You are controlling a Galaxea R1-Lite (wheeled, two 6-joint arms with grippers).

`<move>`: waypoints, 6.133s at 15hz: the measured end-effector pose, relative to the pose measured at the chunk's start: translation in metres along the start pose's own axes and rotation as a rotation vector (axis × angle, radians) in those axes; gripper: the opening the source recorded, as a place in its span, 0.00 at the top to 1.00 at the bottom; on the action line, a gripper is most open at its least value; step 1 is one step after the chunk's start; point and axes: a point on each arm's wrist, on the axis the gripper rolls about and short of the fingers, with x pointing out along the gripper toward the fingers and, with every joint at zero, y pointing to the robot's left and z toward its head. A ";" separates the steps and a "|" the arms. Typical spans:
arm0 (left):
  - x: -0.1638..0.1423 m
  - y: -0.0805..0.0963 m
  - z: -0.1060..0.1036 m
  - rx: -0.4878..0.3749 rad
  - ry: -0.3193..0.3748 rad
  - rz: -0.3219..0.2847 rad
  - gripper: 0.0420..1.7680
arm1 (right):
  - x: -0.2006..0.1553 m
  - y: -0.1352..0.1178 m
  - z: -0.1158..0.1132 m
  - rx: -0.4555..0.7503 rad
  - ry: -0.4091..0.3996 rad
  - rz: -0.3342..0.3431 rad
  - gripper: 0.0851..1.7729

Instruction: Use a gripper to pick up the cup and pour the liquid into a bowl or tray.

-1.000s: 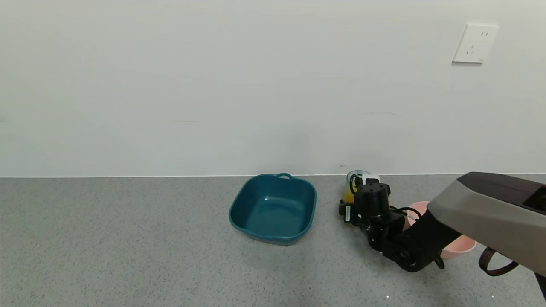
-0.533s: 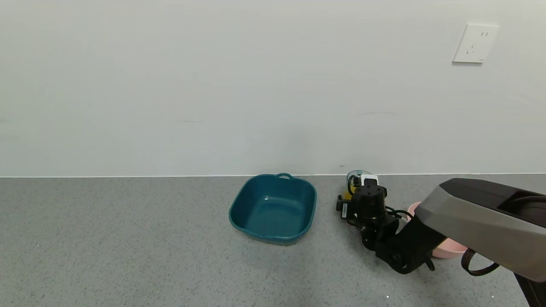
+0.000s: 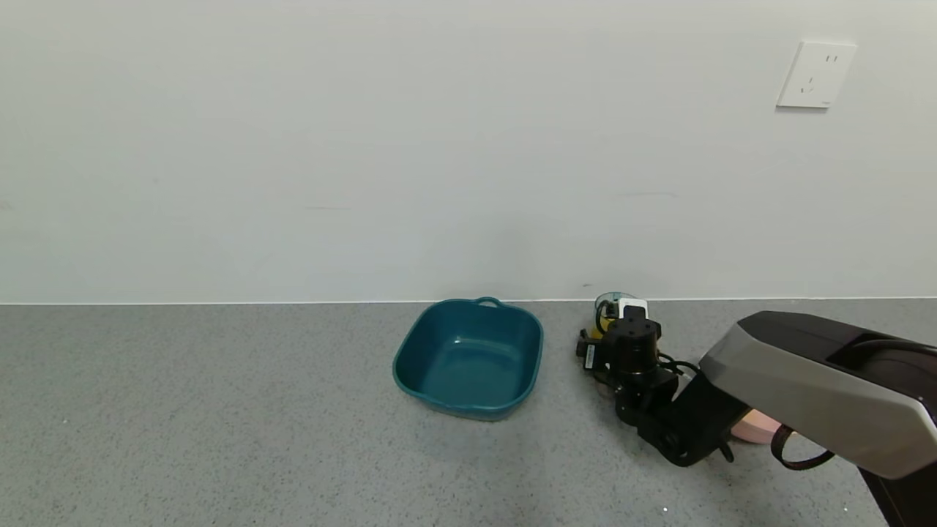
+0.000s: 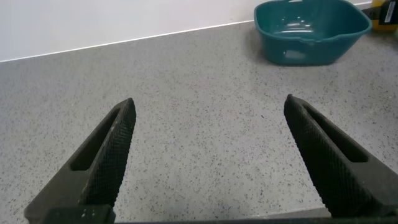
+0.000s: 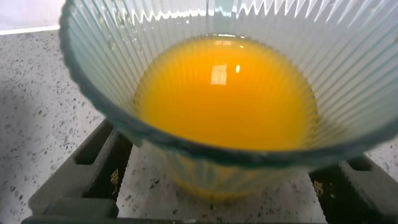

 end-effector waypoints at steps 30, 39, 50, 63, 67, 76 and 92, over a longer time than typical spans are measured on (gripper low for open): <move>0.000 0.000 0.000 0.000 0.000 0.000 0.03 | 0.018 -0.002 0.002 0.007 -0.039 0.001 0.24; 0.000 0.000 0.000 0.000 0.000 -0.001 0.03 | 0.016 -0.002 0.006 -0.019 -0.043 0.007 0.25; 0.000 0.000 0.000 0.000 0.000 0.000 0.03 | -0.011 0.006 0.059 -0.121 -0.132 0.067 0.25; 0.000 0.000 0.000 0.000 0.000 0.000 0.03 | -0.041 0.018 0.079 -0.400 -0.185 0.183 0.25; 0.000 0.000 0.000 0.000 0.000 0.000 0.03 | -0.042 0.020 0.080 -0.480 -0.183 0.205 0.25; 0.000 0.000 0.000 0.000 0.000 0.000 0.03 | -0.049 0.039 0.086 -0.614 -0.153 0.245 0.25; 0.000 0.000 0.000 0.000 0.000 0.000 0.03 | -0.056 0.062 0.095 -0.912 -0.115 0.281 0.25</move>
